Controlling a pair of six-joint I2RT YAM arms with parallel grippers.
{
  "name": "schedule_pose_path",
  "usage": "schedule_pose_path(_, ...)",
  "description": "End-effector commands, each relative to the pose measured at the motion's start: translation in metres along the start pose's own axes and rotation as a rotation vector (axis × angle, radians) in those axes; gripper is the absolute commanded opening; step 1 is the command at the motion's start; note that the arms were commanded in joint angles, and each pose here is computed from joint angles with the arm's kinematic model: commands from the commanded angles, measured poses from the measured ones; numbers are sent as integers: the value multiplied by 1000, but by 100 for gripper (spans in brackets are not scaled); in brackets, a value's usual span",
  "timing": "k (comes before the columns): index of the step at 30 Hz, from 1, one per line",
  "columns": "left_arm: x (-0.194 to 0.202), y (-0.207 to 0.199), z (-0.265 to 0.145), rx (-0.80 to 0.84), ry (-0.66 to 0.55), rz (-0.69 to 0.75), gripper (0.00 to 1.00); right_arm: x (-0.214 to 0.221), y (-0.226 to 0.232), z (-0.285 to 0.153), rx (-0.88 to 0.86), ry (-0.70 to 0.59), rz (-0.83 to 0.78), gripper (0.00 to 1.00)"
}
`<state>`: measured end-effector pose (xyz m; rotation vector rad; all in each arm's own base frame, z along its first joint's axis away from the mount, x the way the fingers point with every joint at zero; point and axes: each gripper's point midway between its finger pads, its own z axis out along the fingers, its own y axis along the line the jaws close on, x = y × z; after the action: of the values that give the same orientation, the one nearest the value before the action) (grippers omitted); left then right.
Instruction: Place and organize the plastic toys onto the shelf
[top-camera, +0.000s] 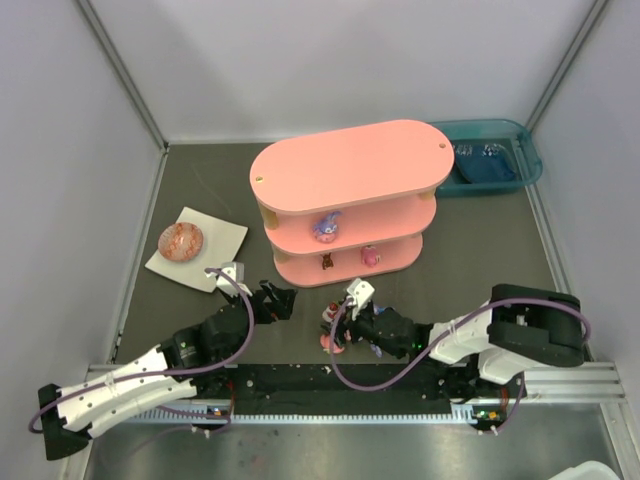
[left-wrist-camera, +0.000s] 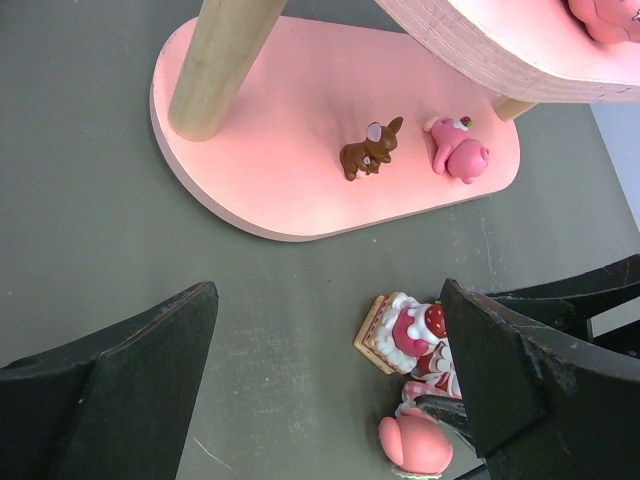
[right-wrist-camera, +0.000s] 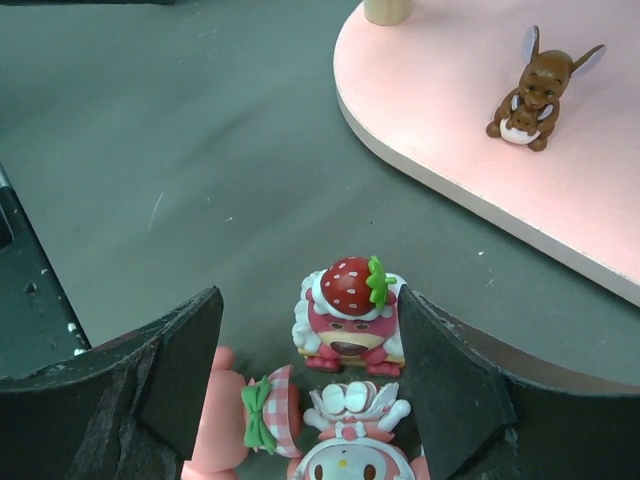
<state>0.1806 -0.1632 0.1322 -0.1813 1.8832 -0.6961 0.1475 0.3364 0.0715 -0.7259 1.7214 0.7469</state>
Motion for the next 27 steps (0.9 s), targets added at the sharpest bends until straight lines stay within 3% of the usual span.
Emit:
schedule_pose_path(1, 1, 1, 0, 1, -7, 10, 99, -29, -2, 11, 35, -113, 16, 69)
schedule_pose_path(16, 1, 3, 0, -5, -10, 10, 99, -19, -8, 14, 58, -116, 15, 43)
schedule_pose_path(19, 1, 4, 0, -6, -9, 8, 99, -18, -8, 13, 55, -108, 6, 32)
schedule_pose_path(21, 1, 4, 0, -6, -9, 8, 99, -19, -9, 11, 56, -112, 3, 7)
schedule_pose_path(27, 0, 3, 0, -5, -14, 7, 99, -31, -14, 9, 85, -122, -24, 0)
